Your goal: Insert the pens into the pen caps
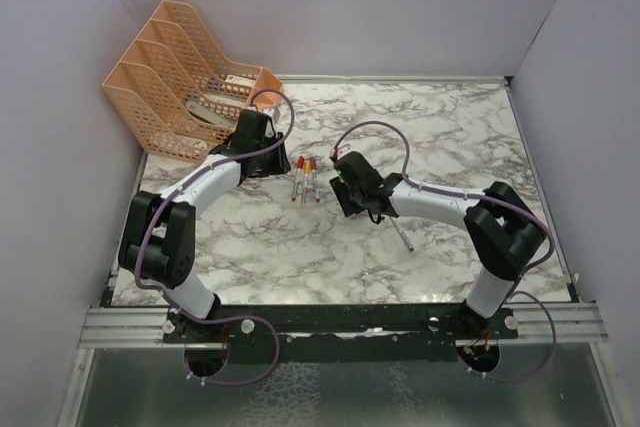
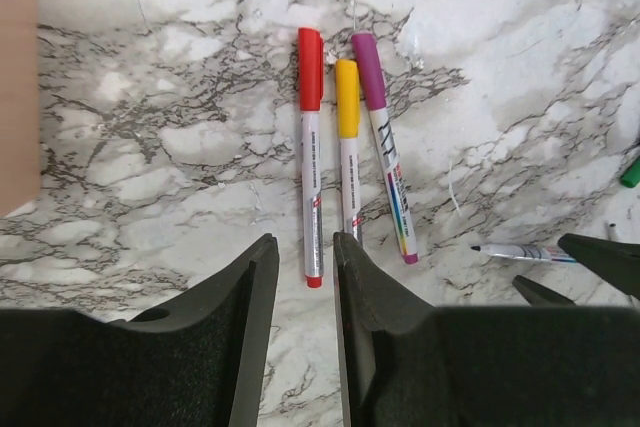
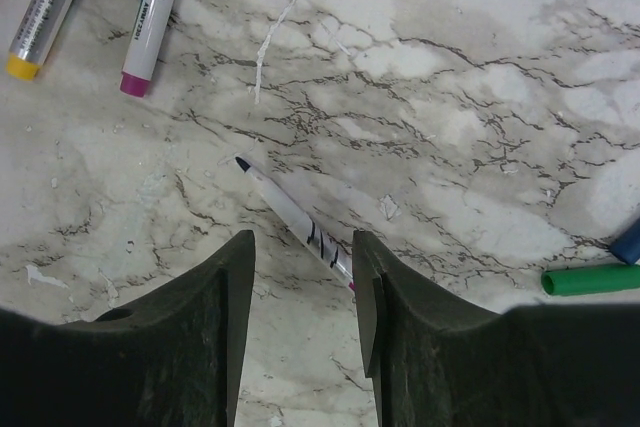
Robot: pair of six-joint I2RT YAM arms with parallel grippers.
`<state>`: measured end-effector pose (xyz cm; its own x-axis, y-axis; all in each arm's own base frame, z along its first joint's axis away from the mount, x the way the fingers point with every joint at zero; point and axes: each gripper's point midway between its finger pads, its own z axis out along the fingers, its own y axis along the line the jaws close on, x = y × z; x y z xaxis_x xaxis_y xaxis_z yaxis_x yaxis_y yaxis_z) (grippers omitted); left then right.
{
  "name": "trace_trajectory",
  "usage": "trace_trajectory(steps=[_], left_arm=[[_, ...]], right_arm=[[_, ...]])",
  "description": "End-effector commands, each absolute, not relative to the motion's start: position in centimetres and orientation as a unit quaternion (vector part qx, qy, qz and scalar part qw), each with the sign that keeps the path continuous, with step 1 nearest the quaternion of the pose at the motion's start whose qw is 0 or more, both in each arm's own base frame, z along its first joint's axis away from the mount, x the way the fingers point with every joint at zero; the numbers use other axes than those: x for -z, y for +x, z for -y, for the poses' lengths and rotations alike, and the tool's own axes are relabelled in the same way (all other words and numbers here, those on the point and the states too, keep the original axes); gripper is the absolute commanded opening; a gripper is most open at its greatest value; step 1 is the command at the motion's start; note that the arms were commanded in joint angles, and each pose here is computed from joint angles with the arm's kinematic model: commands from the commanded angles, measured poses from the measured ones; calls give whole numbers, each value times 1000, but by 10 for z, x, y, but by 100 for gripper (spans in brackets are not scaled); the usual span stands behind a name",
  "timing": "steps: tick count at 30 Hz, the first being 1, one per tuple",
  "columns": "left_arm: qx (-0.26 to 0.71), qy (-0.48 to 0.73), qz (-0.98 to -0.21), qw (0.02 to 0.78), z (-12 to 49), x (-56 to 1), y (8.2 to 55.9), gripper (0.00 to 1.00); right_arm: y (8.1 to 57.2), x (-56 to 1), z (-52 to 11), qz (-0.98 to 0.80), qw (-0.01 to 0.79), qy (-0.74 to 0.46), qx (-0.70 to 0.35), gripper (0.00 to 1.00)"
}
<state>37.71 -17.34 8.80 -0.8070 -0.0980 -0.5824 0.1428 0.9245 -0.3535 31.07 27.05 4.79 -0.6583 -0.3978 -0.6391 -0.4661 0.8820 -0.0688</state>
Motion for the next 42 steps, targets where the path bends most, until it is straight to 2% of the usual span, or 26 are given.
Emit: trace_trajectory(steps=[1, 27, 29, 35, 37, 42], left_arm=[[191, -2, -921, 340, 165, -114, 383, 32], [207, -18, -917, 341, 162, -113, 374, 32], [207, -19, -917, 341, 162, -113, 374, 32], [207, -18, -917, 341, 162, -113, 374, 32], [206, -18, -917, 340, 161, -112, 374, 32], [211, -12, -917, 338, 162, -110, 372, 32]], right_arm=[[308, -43, -280, -908, 318, -265, -69, 44], [300, -1, -243, -931, 259, -254, -40, 41], [299, 2, -241, -933, 254, -252, -38, 38], [291, 8, -241, -939, 237, -247, -45, 10], [290, 9, -242, -940, 234, -245, -48, 4], [293, 8, -249, -942, 232, -235, -56, 1]])
